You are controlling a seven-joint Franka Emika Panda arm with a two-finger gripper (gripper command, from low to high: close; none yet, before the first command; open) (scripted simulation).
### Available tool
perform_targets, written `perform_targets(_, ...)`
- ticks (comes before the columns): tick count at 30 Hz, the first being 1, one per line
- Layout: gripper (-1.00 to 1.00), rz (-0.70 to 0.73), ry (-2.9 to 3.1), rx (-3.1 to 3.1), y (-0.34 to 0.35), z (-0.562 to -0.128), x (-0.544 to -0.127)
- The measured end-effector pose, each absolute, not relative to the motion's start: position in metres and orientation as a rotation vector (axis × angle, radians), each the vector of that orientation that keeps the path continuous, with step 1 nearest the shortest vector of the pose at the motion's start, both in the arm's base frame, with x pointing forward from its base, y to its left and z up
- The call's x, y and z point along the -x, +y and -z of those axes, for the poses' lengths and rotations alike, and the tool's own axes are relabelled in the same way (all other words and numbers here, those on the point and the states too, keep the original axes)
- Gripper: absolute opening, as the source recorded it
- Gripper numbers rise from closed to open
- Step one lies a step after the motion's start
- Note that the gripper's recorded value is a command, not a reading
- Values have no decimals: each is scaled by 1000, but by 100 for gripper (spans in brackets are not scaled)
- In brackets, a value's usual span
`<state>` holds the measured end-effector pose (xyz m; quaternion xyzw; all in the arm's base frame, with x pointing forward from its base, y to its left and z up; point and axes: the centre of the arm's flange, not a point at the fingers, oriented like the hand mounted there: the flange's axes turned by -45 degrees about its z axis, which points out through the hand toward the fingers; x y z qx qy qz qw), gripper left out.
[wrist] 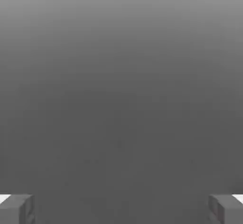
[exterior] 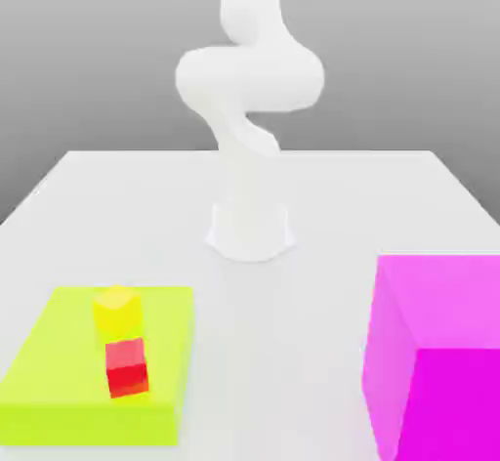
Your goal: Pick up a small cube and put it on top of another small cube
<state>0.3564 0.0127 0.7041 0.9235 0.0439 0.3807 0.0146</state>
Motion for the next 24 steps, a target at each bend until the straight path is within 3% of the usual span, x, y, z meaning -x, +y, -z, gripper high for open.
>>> perform_targets(13, 0, -845, 1295, -2693, 128, -574, -435)
perform_targets(24, 0, -532, 2172, -2203, 248, -424, -432)
